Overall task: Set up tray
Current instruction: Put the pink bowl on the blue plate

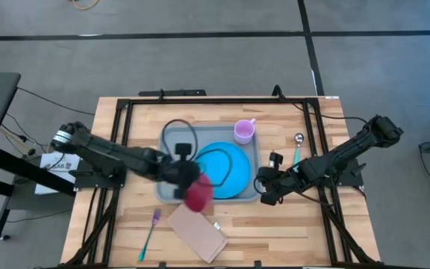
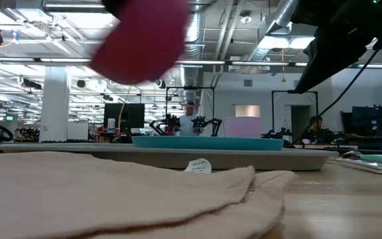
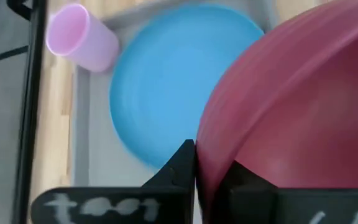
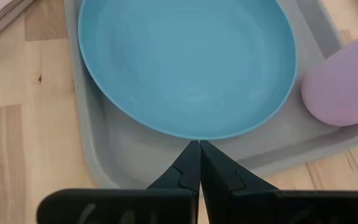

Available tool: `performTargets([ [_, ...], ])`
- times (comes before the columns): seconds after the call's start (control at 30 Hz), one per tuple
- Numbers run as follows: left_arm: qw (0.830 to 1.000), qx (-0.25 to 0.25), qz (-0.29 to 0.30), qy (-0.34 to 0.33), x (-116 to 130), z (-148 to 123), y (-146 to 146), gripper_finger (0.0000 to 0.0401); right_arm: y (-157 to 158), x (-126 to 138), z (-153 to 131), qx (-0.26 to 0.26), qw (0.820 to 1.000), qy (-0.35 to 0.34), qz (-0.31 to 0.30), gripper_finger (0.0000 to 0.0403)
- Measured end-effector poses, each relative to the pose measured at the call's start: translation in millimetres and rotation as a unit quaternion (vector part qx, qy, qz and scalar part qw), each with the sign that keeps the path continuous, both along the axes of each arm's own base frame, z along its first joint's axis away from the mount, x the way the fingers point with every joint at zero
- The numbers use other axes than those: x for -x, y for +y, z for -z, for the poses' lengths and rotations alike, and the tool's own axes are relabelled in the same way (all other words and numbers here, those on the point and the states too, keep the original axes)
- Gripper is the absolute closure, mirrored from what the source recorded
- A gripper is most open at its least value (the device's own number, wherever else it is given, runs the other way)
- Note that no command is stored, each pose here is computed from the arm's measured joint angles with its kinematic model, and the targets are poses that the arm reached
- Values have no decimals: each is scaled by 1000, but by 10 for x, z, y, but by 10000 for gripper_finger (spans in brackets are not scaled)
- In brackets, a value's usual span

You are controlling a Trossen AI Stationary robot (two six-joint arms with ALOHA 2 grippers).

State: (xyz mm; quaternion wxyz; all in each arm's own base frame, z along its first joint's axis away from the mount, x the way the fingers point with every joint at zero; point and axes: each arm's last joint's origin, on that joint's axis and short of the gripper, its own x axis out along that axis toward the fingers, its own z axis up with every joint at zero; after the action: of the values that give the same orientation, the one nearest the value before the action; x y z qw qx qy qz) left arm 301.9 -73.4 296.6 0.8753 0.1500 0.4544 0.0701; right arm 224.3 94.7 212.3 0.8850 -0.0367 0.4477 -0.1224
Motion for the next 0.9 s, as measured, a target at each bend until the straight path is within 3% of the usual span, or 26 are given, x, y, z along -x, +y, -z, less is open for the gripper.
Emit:
performTargets([
  [0.1, 999, 11, -30, -11, -268, 181, 184, 401, 0, 0, 0, -1, 1000, 0, 1, 402],
  [0.27, 997, 23, -52, 45, -595, 665, 555, 401, 21, 12, 11, -46, 999, 11, 8, 402],
  [0.4, 997, 43, -61, 19, -786, 836, 838, 401, 37, 16, 17, -81, 996, 20, 11, 402],
  [0.57, 993, 108, -46, 7, -831, 875, 1065, 401, 31, 28, 22, -78, 997, 27, 12, 402],
  [0.73, 993, 101, -58, 21, -795, 890, 1176, 397, 26, 38, 27, -75, 997, 32, 12, 402],
  [0.9, 996, 80, -29, 24, -803, 883, 1181, 382, 26, 38, 28, -75, 997, 33, 12, 402],
])
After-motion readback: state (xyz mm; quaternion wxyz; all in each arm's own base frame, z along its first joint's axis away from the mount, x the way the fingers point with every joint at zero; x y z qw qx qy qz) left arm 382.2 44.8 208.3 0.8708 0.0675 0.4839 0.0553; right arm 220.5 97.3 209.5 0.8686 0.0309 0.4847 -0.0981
